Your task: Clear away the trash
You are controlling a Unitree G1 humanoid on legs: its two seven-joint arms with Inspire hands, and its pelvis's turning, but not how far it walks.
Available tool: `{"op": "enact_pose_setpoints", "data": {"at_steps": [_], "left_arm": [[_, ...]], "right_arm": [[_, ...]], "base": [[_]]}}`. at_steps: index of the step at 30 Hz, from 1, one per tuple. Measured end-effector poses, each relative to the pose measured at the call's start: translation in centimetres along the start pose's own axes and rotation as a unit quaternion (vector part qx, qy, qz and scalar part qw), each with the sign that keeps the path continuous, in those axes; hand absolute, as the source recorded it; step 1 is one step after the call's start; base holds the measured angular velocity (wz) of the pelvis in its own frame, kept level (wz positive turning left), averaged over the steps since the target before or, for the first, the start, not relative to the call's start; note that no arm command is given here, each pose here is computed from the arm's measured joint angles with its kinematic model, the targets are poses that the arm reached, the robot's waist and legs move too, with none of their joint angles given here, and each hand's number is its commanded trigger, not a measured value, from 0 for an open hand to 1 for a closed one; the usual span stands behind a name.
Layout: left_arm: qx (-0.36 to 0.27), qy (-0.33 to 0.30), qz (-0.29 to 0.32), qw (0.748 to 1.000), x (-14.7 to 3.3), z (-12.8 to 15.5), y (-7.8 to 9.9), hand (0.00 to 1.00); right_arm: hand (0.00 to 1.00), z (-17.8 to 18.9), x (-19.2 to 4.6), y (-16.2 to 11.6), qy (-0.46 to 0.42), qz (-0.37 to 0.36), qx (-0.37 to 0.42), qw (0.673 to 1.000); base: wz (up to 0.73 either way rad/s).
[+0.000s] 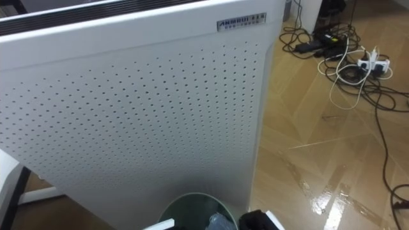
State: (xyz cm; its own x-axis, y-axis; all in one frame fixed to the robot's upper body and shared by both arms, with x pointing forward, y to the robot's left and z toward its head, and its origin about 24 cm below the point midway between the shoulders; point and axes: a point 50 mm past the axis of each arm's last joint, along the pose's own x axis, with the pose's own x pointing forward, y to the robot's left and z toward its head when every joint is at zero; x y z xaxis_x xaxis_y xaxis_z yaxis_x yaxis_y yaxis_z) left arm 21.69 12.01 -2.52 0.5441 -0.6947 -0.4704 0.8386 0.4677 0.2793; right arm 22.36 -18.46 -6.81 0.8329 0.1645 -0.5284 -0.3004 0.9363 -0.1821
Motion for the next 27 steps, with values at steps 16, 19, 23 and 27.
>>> {"op": "enact_pose_setpoints", "data": {"at_steps": [16, 19, 23, 27], "left_arm": [[-0.008, -0.006, 0.066, 0.998, 0.74, -0.11, 0.26, 1.00], [-0.009, -0.012, 0.080, 0.997, 0.73, 0.05, 0.54, 0.52], [-0.011, -0.017, 0.090, 0.996, 0.82, 0.21, 0.60, 0.00], [-0.014, -0.022, 0.109, 0.994, 0.87, 0.38, 0.80, 0.00]], "right_arm": [[1.00, 0.32, 0.11, 0.50, -0.015, 0.007, 0.006, 1.000], [1.00, 0.30, 0.14, 0.64, -0.015, 0.008, 0.008, 1.000], [1.00, 0.25, 0.15, 0.70, -0.014, 0.009, 0.008, 1.000], [1.00, 0.16, 0.14, 0.69, -0.012, 0.009, 0.008, 1.000]], "base": [[0.00], [0.00], [0.01], [0.01]]}}
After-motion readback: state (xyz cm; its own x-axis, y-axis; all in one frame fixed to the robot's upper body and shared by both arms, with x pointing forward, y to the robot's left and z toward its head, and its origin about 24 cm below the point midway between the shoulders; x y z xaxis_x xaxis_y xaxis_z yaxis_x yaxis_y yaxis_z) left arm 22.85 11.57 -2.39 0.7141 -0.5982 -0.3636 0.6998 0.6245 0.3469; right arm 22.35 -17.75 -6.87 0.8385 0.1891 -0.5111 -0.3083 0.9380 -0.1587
